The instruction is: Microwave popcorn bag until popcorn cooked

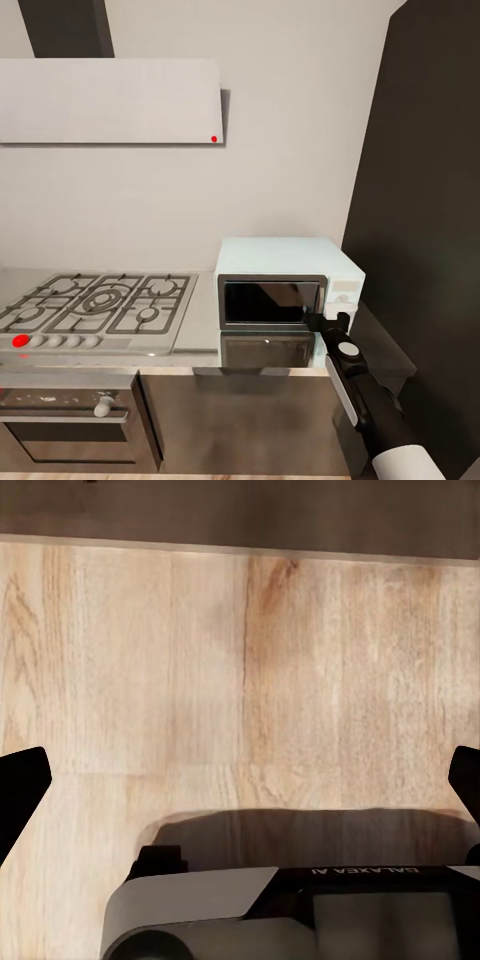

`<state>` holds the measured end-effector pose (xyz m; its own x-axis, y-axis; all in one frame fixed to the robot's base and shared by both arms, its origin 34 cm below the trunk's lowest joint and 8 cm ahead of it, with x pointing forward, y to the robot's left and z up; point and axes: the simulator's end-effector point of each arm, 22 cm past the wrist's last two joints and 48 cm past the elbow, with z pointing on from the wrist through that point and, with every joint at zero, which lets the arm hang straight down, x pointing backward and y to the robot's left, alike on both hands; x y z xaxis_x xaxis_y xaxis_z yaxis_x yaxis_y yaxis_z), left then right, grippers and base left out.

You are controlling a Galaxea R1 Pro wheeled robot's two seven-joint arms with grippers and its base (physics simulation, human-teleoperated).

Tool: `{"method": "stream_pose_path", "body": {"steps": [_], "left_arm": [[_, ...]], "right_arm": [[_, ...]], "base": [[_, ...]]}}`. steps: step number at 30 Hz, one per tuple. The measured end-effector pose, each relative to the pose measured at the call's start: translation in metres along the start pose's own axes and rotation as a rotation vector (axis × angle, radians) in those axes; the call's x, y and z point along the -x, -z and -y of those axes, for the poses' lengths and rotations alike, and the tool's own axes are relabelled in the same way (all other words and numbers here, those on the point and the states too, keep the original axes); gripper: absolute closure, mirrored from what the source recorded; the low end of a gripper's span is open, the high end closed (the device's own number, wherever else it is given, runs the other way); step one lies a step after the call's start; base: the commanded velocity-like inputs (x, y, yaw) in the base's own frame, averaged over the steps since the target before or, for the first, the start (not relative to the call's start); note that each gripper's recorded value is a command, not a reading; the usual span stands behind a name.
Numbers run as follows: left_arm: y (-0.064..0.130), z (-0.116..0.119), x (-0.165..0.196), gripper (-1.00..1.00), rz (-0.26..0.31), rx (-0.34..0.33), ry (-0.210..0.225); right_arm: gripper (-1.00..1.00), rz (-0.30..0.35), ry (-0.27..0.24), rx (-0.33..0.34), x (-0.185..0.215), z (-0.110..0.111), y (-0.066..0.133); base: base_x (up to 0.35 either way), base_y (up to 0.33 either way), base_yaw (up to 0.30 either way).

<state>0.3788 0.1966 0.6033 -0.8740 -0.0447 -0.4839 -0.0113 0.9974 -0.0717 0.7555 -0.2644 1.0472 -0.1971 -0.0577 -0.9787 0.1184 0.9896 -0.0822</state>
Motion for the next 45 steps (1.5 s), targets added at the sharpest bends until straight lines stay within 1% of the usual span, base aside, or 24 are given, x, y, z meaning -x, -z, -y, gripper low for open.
{"method": "stream_pose_path", "body": {"steps": [20, 28, 45], "left_arm": [[0.0000, -0.0003, 0.0000, -1.00, 0.000, 0.000, 0.000], [0.0001, -0.0004, 0.0001, -1.00, 0.000, 0.000, 0.000], [0.0002, -0.0005, 0.0001, -1.00, 0.001, 0.001, 0.000]], "right_arm": [[-1.00, -0.002, 0.001, 0.001, -0.0010, -0.0004, 0.0003], [-1.00, -0.002, 0.001, 0.001, -0.0010, -0.0004, 0.0005], [-1.00, -0.002, -0.003, 0.000, -0.0016, -0.0002, 0.0016]], "base": [[0.015, -0.012, 0.000], [0.153, 0.000, 0.000], [0.004, 0.000, 0.000]]}}
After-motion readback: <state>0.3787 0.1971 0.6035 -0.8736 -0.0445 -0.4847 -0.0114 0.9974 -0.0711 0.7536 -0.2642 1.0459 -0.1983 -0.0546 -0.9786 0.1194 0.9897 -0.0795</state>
